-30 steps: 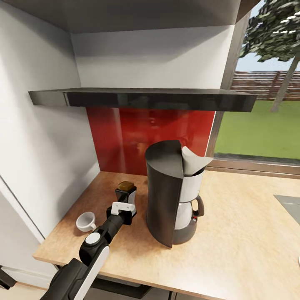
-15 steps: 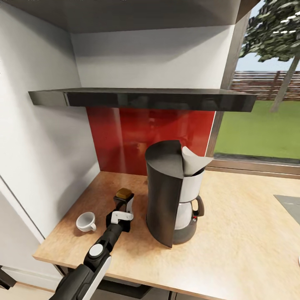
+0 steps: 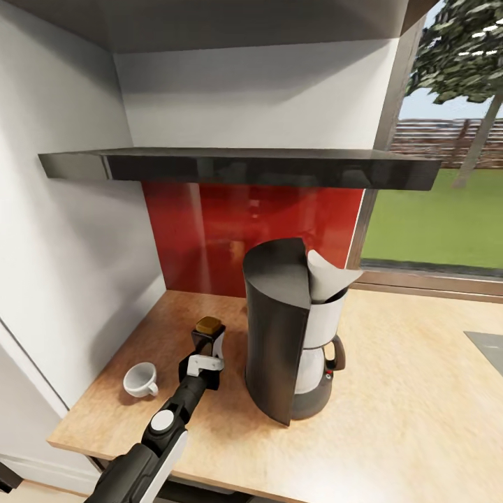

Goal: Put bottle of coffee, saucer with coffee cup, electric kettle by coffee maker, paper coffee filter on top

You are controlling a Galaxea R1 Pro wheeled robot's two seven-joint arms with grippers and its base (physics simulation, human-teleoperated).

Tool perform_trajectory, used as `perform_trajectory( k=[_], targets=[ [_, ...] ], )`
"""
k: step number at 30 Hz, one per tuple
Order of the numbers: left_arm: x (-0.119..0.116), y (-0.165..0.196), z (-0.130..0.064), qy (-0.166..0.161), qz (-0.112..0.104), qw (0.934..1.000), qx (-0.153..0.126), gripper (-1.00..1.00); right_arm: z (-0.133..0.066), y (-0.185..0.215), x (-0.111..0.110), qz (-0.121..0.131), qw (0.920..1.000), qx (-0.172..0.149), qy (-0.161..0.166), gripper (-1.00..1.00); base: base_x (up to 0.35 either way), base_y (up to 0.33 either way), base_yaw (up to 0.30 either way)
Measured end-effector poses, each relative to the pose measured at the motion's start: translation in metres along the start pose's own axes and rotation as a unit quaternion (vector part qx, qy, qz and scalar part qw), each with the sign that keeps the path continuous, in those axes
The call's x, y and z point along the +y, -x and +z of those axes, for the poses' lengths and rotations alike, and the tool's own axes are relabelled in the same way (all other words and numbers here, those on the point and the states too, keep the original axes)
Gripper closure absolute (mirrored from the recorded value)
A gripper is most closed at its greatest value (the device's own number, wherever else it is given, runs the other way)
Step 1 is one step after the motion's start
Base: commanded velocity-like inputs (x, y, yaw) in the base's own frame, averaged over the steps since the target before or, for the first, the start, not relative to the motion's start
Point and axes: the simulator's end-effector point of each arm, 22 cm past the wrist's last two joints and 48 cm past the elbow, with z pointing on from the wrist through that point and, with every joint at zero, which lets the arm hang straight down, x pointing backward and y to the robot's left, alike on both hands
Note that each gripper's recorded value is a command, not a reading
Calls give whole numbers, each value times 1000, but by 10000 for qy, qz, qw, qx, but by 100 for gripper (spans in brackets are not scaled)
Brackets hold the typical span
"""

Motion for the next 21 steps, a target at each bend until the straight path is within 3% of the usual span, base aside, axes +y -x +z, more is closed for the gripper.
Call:
perform_trajectory(
  k=[5, 6, 14, 21],
  targets=[
    [-1, 1, 0, -10, -12, 10000, -12, 100, 0, 0, 0, -2, 10000, 0, -1, -100, 4, 0, 0],
    [-1, 1, 0, -11, -14, 10000, -12, -100, 0, 0, 0, -1, 10000, 0, -1, -100, 0, 0, 0],
    [0, 2, 0, -4, -2, 10000, -36, -100, 0, 0, 0, -7, 10000, -1, -1, -100, 0, 0, 0],
    [4, 19, -2, 19, -56, 9989, -457, -100, 0, 0, 0, -4, 10000, 0, -3, -100, 0, 0, 0]
  ],
)
